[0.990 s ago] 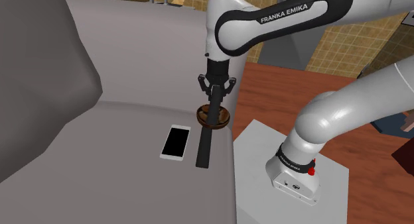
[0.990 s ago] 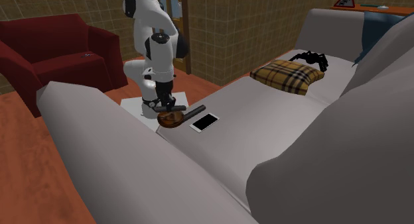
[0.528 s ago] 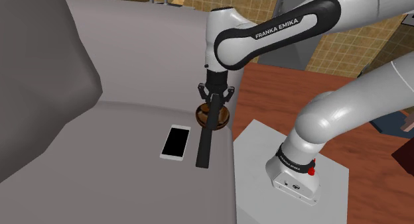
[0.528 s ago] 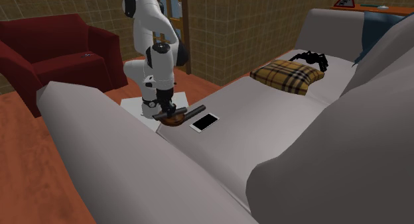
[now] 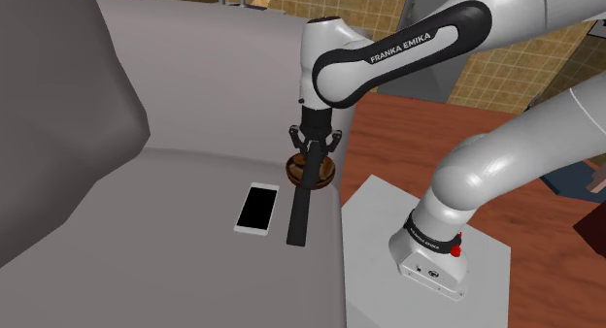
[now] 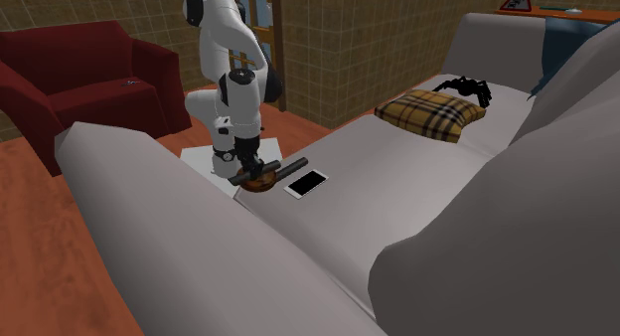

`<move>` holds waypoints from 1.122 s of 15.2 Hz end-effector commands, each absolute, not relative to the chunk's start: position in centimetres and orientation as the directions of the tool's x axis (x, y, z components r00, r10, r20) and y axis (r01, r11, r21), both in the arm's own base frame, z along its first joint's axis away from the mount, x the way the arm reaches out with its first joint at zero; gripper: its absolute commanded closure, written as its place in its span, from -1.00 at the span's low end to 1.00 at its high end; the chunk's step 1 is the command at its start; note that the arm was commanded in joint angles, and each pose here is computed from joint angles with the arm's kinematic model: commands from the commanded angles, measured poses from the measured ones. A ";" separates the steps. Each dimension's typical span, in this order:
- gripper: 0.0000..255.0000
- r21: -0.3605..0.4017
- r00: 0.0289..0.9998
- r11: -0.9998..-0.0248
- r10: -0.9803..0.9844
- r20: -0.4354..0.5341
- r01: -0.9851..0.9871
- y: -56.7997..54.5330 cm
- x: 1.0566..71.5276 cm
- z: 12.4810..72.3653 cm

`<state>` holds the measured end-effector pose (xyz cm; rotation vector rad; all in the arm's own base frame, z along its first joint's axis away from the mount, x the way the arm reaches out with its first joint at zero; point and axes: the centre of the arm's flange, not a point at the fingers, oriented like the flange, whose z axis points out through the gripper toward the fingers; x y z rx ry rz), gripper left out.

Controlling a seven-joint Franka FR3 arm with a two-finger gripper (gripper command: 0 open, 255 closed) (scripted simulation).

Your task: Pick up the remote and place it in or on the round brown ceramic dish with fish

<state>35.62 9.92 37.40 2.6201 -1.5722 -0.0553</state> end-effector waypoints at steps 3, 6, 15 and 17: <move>-1.00 0.095 0.472 -0.469 -0.882 0.011 -0.878 10.0 35.5 37.3; -1.00 0.095 0.472 -0.469 -0.882 0.011 -0.878 10.0 35.5 37.3; -1.00 0.095 0.472 -0.469 -0.882 0.011 -0.878 10.3 36.0 42.2; -1.00 0.095 0.472 -0.469 -0.882 0.011 -0.878 10.3 36.0 42.2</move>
